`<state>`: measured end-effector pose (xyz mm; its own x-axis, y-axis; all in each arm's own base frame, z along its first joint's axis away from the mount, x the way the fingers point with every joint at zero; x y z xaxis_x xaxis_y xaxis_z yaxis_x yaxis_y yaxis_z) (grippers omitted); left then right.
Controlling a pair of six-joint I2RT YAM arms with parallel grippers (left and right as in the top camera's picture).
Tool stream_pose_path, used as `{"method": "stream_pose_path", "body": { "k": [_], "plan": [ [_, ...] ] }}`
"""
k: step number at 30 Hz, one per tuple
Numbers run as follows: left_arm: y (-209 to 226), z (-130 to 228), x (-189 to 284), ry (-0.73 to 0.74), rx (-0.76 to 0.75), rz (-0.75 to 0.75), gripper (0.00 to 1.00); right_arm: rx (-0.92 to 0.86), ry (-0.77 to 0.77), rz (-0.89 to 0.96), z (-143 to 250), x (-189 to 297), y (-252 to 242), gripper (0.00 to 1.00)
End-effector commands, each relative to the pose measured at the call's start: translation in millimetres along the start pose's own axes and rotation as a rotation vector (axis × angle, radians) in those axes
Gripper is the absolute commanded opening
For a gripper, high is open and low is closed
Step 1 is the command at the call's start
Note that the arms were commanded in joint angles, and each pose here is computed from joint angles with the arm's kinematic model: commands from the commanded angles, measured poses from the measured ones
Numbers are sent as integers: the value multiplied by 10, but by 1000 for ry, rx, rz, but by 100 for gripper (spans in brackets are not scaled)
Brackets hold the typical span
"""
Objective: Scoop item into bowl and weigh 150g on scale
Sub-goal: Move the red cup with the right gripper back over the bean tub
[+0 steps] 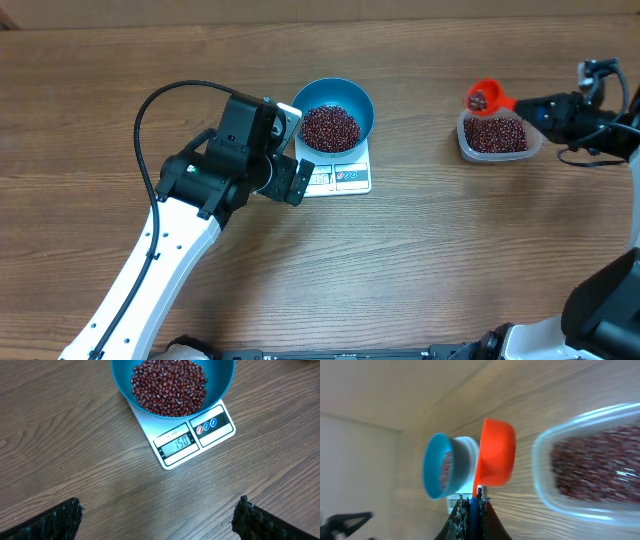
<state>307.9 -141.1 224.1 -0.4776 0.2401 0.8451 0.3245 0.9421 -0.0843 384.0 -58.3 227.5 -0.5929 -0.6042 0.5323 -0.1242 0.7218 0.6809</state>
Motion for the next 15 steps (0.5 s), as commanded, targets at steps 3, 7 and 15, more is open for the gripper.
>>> {"method": "stream_pose_path", "body": {
  "k": [3,7,15],
  "plan": [
    [-2,-40,5,-7,-19,-2,99,83,-45,217,-114,229,-21,4],
    [-2,-40,5,-7,-20,-2,100,84,-35,349,-88,301,-140,4],
    [-2,-40,5,-7,-19,-2,99,72,16,533,-1,298,-303,4]
  ]
}}
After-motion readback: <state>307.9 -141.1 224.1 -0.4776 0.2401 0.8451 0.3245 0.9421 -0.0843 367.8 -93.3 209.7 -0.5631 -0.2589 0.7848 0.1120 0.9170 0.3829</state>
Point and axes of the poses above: each gripper's point midway between its finger pads, its own x axis back along the fingers, its own y axis along the line the jaws close on, z = x × y, the point moved 2 cm from there along x, back along the fingers, and after that the axes turned 7 degrees about x, right-handed, at the moved point
